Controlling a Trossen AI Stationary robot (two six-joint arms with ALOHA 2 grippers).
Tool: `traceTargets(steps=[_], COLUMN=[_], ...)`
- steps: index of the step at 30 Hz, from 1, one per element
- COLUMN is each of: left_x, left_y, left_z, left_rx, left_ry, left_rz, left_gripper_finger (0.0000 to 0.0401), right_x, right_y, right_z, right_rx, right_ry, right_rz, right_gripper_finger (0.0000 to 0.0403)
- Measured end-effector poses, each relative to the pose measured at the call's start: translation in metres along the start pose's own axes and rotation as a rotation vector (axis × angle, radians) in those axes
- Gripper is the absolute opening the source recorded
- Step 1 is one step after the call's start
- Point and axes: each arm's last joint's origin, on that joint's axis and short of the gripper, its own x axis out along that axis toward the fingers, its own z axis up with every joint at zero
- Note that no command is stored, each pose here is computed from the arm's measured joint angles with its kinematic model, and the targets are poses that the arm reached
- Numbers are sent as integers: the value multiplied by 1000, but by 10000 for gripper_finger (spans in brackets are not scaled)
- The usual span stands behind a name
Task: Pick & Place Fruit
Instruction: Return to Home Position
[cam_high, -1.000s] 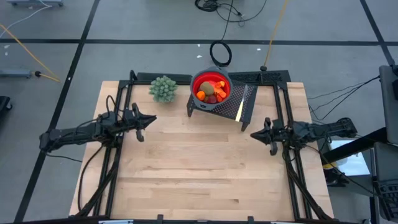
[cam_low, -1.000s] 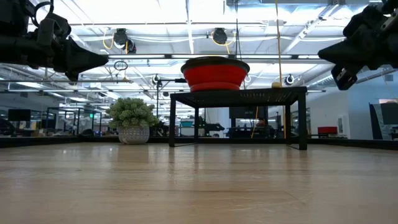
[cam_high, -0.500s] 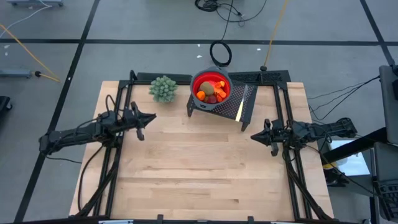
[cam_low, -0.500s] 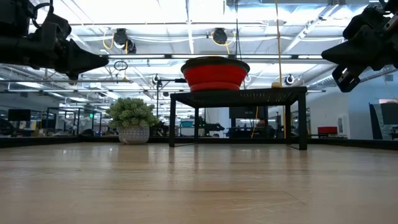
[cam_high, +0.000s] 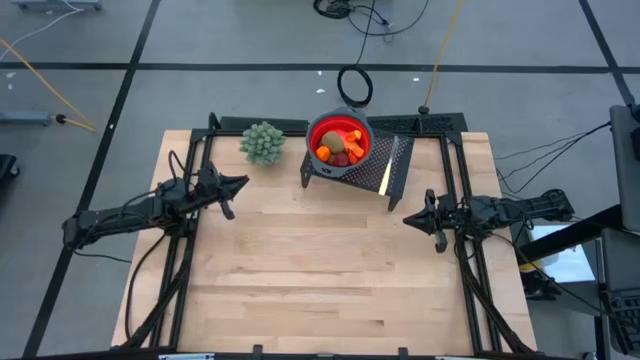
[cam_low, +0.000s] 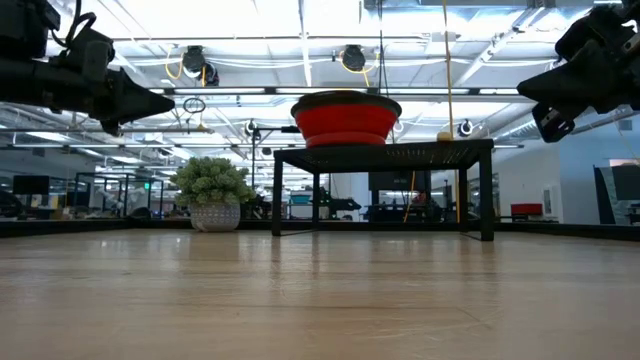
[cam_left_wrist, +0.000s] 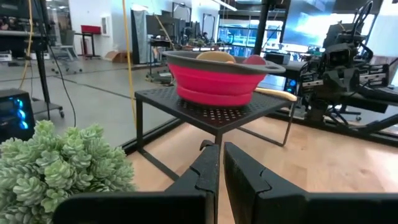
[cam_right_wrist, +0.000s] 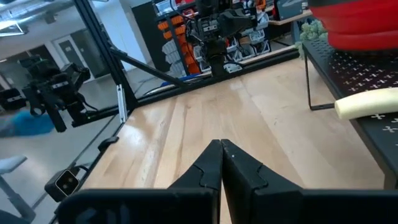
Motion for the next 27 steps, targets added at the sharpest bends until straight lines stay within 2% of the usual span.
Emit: traceTargets(steps=[27], left_x=[0], left_y=[0], left_z=[0], left_rx=[10], left_ry=[0], left_rz=[-2], left_gripper_finger=[26], right_x=[0], right_y=[0], right_z=[-1], right_rx=[-2], right_ry=[2], right_rz=[0], right_gripper_finger=[0])
